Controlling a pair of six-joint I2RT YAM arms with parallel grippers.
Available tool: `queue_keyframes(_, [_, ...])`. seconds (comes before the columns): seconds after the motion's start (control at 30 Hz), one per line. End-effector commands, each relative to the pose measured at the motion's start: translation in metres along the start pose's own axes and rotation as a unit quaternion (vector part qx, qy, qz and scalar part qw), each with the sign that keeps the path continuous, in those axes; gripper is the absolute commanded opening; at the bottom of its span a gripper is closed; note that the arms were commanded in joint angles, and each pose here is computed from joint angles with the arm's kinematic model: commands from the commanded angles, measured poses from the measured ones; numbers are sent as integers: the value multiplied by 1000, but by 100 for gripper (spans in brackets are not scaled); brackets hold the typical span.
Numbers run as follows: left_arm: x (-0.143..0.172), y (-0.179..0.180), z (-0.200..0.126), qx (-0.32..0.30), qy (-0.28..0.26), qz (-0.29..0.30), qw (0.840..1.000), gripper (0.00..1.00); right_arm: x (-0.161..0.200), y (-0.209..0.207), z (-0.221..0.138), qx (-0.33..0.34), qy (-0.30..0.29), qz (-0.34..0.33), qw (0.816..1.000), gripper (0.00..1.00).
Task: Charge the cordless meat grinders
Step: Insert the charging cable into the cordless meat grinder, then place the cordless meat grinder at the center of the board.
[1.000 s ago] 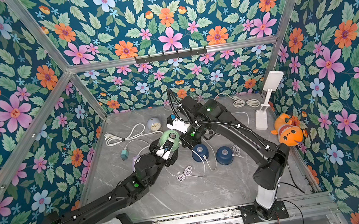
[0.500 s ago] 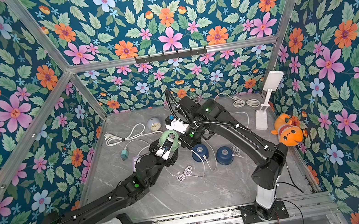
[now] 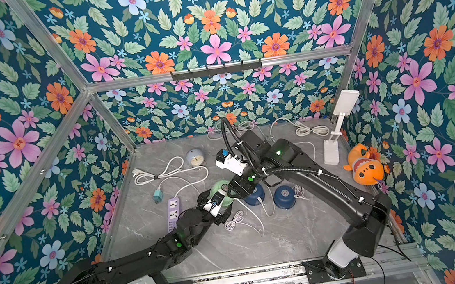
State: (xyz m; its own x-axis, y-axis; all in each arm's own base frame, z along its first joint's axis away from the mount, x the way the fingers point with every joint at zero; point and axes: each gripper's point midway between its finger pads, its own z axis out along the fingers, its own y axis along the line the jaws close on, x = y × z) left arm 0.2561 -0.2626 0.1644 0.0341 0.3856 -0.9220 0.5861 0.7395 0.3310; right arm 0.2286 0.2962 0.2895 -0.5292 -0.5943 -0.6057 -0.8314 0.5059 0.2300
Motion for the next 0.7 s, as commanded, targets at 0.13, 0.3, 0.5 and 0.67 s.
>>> queue_keyframes(0.13, [2,14,13,-37,-73,-114,990,22,-13,-30,7,32,-64,60,996,81])
queue_keyframes(0.3, [25,21,26,-57,-81,-158,983,26,-11,-40,31,33,-57,105,992,79])
queue_keyframes(0.5, [53,20,40,-56,-70,-192,977,31,-14,-45,25,49,-75,113,990,79])
queue_keyframes(0.67, [71,13,45,-50,-52,-200,977,34,-13,-46,19,55,-80,110,989,79])
